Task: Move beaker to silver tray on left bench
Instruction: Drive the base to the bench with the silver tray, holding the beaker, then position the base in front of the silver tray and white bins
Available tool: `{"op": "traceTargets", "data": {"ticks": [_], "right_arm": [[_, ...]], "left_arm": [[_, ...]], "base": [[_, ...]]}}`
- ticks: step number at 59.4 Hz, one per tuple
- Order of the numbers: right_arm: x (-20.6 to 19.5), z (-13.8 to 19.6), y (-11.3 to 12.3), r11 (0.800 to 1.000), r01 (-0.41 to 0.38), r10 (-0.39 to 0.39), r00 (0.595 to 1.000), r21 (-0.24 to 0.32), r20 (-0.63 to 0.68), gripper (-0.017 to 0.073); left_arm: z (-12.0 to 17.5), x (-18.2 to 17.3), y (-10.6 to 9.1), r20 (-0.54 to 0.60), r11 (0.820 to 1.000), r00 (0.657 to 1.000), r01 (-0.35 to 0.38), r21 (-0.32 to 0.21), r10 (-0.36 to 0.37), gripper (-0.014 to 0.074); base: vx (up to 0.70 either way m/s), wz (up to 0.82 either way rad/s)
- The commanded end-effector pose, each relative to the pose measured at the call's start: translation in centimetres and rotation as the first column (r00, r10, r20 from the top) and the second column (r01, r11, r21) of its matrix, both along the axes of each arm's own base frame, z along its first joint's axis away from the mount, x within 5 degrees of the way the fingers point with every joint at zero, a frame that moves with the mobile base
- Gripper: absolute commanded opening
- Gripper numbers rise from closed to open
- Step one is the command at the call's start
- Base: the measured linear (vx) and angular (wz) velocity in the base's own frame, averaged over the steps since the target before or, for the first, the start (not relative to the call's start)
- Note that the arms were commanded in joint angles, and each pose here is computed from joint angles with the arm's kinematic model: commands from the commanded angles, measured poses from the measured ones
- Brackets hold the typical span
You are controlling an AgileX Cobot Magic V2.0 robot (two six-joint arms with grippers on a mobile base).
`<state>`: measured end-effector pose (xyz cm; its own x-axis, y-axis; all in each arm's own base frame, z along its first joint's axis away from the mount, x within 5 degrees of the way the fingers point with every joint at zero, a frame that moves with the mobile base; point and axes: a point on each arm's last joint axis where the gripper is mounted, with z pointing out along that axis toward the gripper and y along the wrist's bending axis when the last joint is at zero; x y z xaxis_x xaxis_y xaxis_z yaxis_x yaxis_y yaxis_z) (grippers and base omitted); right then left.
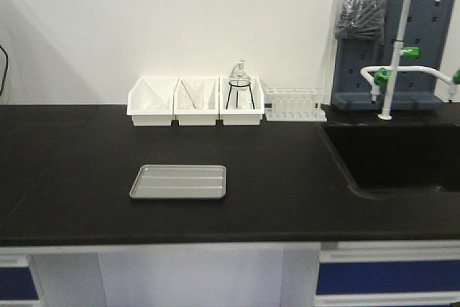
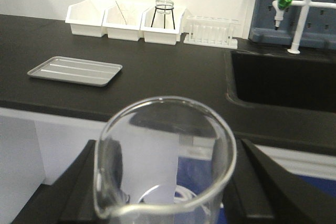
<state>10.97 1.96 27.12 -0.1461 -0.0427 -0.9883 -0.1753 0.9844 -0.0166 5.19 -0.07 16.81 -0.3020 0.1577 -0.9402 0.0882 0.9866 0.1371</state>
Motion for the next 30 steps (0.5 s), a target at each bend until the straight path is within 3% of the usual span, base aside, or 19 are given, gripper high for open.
{"op": "traceTargets", "data": {"ticks": [1,30], "right_arm": [[0.06,1.58,0.26,1.0,-0.029,0.028,0.995,0.008,0.097,-0.0011],[0.06,1.57,0.25,1.0,-0.029,0.028,0.995,0.008,0.096,-0.0011]], "left_arm": [[0.09,0.2,-0.14,0.07,1.0,0.997,0.016,-0.008,-0.015,0.0001],[0.09,0.2,-0.14,0.07,1.0,0.997,0.016,-0.008,-0.015,0.0001]], "base": [[0.47,0.09],[0.49,0.04]]}}
